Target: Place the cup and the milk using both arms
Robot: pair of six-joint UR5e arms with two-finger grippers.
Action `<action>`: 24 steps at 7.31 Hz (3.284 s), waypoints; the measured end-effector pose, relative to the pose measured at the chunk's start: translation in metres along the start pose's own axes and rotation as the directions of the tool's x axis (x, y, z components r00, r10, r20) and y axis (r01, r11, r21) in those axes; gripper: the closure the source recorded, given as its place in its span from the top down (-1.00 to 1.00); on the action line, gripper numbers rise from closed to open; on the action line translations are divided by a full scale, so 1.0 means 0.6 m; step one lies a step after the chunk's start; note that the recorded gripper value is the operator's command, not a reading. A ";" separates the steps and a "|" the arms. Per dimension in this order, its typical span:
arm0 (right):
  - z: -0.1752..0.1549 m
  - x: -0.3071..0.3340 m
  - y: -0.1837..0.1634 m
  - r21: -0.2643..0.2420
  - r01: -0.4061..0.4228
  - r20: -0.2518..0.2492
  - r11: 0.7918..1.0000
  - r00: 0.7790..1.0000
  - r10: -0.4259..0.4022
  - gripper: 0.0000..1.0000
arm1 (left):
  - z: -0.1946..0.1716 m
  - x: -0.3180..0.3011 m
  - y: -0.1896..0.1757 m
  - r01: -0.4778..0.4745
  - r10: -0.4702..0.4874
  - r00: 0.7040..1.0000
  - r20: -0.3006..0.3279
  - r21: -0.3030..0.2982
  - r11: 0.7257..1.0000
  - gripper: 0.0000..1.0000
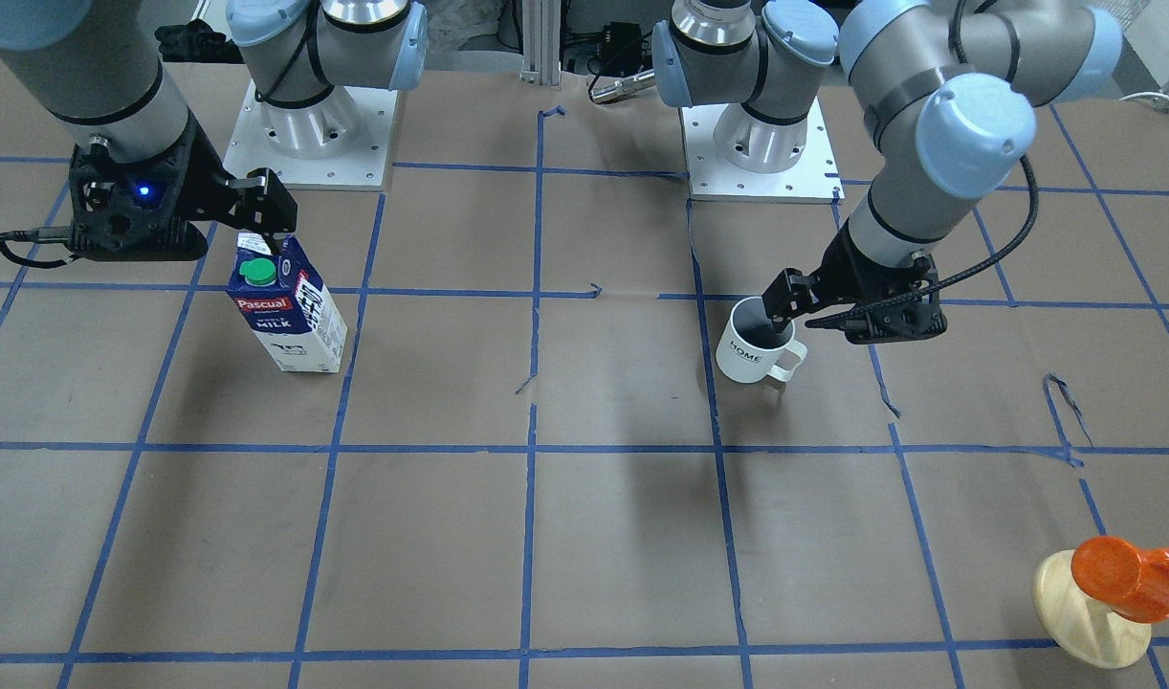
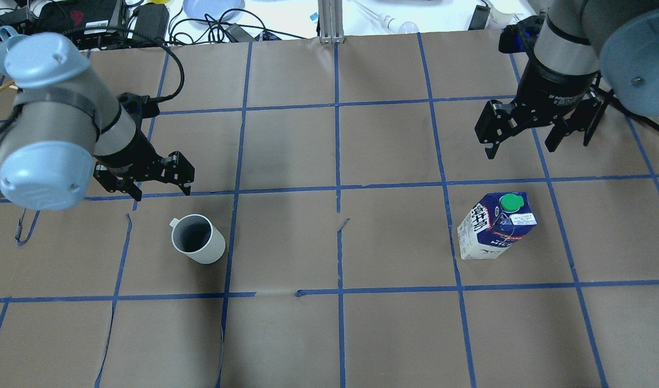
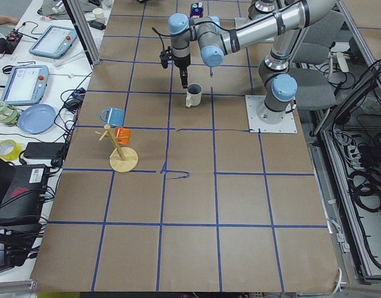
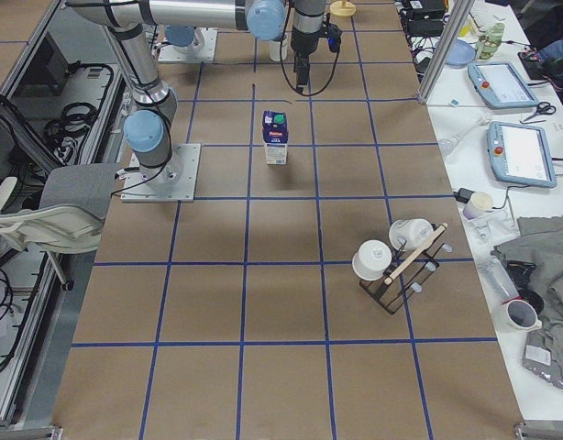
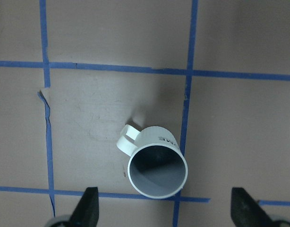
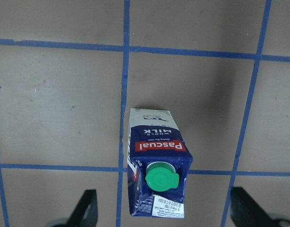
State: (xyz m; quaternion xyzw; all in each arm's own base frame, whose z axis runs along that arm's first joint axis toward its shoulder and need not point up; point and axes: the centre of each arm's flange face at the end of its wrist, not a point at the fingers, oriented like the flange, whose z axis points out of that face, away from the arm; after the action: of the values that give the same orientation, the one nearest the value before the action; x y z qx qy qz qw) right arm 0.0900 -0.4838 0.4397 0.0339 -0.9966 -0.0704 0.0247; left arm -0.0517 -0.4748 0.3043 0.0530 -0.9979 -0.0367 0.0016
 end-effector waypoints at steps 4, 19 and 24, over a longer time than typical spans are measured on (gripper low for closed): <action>-0.036 0.004 0.002 0.061 -0.086 0.007 0.994 0.996 0.086 1.00 | 0.105 -0.005 0.032 0.014 -0.014 1.000 -0.004 -0.047 0.999 0.95; -0.105 -0.043 0.010 0.169 -0.075 0.035 0.983 0.997 0.070 1.00 | -0.031 0.288 -0.137 0.160 -0.147 0.978 -0.146 0.085 0.983 -0.81; -0.102 -0.043 0.010 0.165 -0.074 0.032 0.984 0.997 0.070 1.00 | 0.069 0.472 -0.132 0.101 -0.097 0.994 -0.047 0.095 0.990 -0.26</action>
State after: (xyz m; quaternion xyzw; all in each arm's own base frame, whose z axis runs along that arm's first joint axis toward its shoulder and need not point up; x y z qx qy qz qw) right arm 0.1188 -0.4843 0.5000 -0.0010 -0.9998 0.0133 0.0111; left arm -0.3254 -0.5805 0.2571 0.1034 -0.9944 0.0131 0.0184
